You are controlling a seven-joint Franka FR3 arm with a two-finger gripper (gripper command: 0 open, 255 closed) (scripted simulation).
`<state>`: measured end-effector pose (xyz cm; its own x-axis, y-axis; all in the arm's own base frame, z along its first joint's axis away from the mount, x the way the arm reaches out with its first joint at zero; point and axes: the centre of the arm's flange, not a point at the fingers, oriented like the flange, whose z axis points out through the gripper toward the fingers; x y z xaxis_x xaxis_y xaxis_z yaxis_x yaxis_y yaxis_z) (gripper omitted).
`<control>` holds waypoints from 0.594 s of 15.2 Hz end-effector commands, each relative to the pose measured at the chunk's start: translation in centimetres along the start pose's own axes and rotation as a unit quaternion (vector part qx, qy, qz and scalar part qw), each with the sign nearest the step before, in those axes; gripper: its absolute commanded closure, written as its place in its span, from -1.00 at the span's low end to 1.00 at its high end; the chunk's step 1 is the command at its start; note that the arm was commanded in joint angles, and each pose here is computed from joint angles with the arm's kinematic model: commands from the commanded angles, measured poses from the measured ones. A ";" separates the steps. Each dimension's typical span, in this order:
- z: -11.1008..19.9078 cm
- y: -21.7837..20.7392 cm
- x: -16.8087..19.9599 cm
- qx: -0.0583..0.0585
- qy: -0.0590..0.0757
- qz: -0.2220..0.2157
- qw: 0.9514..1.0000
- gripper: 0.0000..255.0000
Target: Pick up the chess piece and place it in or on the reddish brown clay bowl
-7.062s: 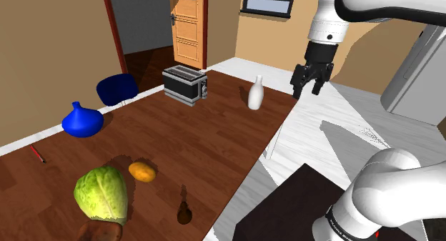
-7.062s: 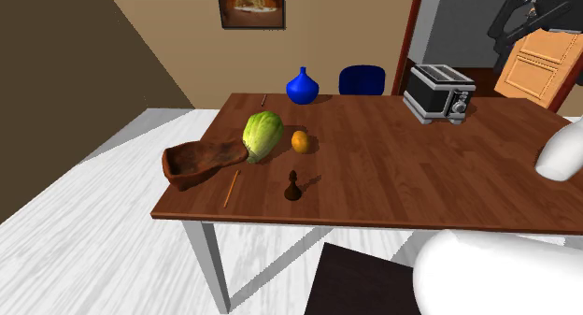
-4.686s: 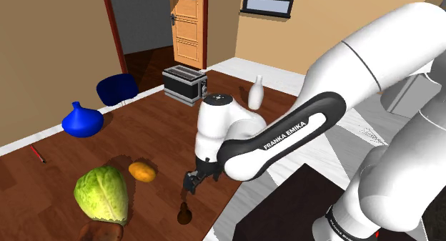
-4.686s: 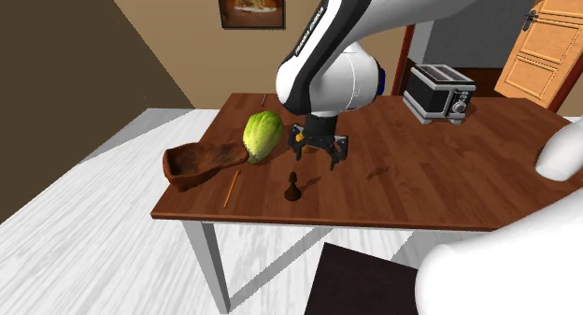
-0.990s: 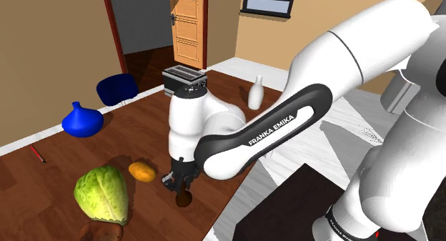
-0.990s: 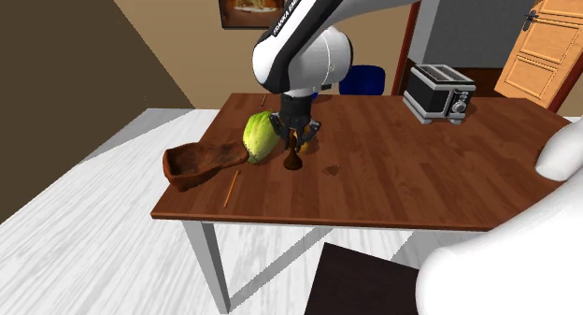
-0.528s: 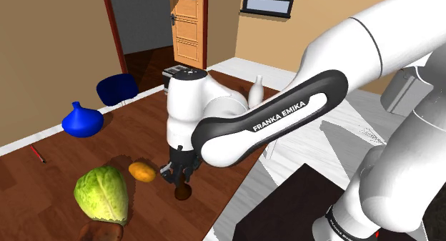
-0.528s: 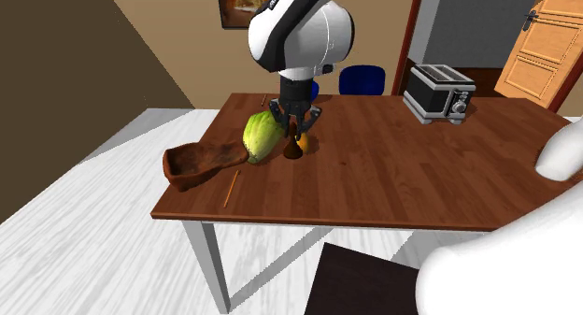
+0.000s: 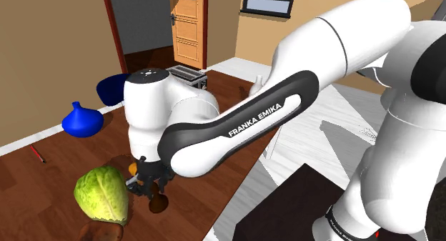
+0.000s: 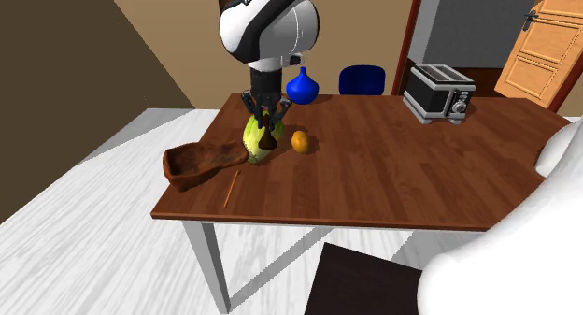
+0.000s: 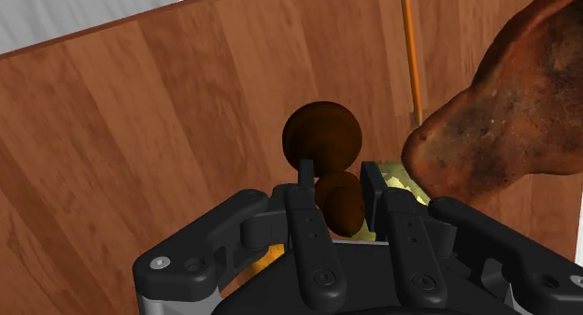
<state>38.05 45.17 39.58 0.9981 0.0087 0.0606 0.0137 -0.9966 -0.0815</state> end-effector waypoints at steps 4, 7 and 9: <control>0.2 -6.6 -0.1 0.000 0.001 0.001 1.000 1.00; 0.3 -10.6 0.0 0.000 0.001 0.001 1.000 1.00; 0.4 -13.2 0.1 0.000 0.001 0.001 1.000 1.00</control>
<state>37.92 56.75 40.29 0.9981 0.0091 0.0607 0.0141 -0.9965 -0.0819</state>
